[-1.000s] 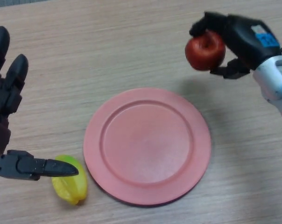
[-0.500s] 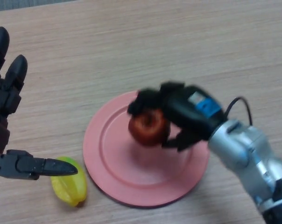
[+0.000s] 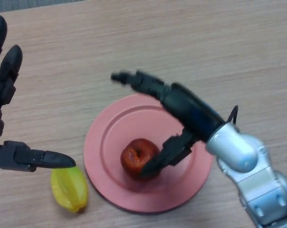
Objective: Pick up the red apple and place it on the plate
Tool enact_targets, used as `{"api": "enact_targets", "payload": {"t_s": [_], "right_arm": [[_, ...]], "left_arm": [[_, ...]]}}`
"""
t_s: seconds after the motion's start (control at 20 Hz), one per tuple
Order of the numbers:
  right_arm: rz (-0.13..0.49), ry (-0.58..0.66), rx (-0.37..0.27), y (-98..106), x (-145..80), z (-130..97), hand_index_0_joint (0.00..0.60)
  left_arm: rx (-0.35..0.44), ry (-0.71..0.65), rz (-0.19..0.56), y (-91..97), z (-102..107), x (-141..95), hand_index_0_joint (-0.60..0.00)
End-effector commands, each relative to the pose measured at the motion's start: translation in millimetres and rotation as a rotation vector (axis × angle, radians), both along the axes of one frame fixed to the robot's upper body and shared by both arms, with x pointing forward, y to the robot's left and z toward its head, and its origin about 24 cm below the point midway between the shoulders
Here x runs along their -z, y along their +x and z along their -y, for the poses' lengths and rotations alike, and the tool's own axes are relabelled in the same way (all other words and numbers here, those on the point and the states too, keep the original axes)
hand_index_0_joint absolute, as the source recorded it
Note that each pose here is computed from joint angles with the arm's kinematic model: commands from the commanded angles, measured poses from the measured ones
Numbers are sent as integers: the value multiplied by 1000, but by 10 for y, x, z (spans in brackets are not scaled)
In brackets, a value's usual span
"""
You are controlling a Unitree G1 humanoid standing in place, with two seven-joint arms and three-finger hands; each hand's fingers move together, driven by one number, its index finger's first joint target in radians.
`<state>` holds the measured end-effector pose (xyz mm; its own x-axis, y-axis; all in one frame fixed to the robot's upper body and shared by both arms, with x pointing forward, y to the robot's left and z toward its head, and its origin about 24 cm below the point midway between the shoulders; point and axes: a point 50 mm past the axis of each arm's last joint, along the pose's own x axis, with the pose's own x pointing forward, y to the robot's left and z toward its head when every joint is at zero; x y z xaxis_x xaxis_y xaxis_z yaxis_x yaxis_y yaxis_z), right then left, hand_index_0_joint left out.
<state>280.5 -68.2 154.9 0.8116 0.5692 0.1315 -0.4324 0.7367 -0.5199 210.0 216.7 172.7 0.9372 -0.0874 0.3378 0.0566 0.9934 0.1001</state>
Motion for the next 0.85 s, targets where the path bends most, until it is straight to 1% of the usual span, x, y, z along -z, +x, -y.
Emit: {"api": "enact_targets", "payload": {"t_s": [0.05, 0.1, 0.15, 0.2, 0.25, 0.3, 0.35, 0.4, 0.45, 0.55, 0.65, 0.7, 0.85], "right_arm": [[200, 194, 52, -97, -624, 363, 0], [194, 217, 53, -146, -647, 449, 0], [183, 254, 54, -236, -658, 590, 0], [175, 291, 64, -281, -667, 666, 0], [144, 367, 93, -358, -669, 790, 0], [140, 399, 99, -398, -666, 835, 0], [138, 454, 104, -494, -656, 918, 0], [142, 472, 101, -532, -655, 943, 0], [143, 494, 93, -613, -634, 987, 0], [132, 504, 98, -679, -586, 1026, 0], [159, 499, 130, -684, -566, 1060, 0], [163, 497, 131, -684, -559, 1058, 0], [148, 488, 128, -700, -511, 1051, 0]], "left_arm": [[-17, 79, 217, -124, -13, -309, 0], [-13, 78, 221, -123, -4, -308, 0], [-7, 75, 221, -126, 12, -301, 0], [-1, 77, 219, -138, 31, -299, 0], [10, 89, 215, -165, 70, -312, 0], [16, 101, 213, -181, 87, -320, 0], [27, 116, 212, -208, 114, -352, 0], [29, 119, 217, -212, 118, -368, 0], [35, 124, 239, -214, 129, -384, 0], [33, 131, 253, -206, 121, -380, 0], [17, 145, 258, -188, 93, -345, 0], [12, 142, 258, -180, 79, -341, 0], [2, 114, 269, -163, 42, -362, 0]]}}
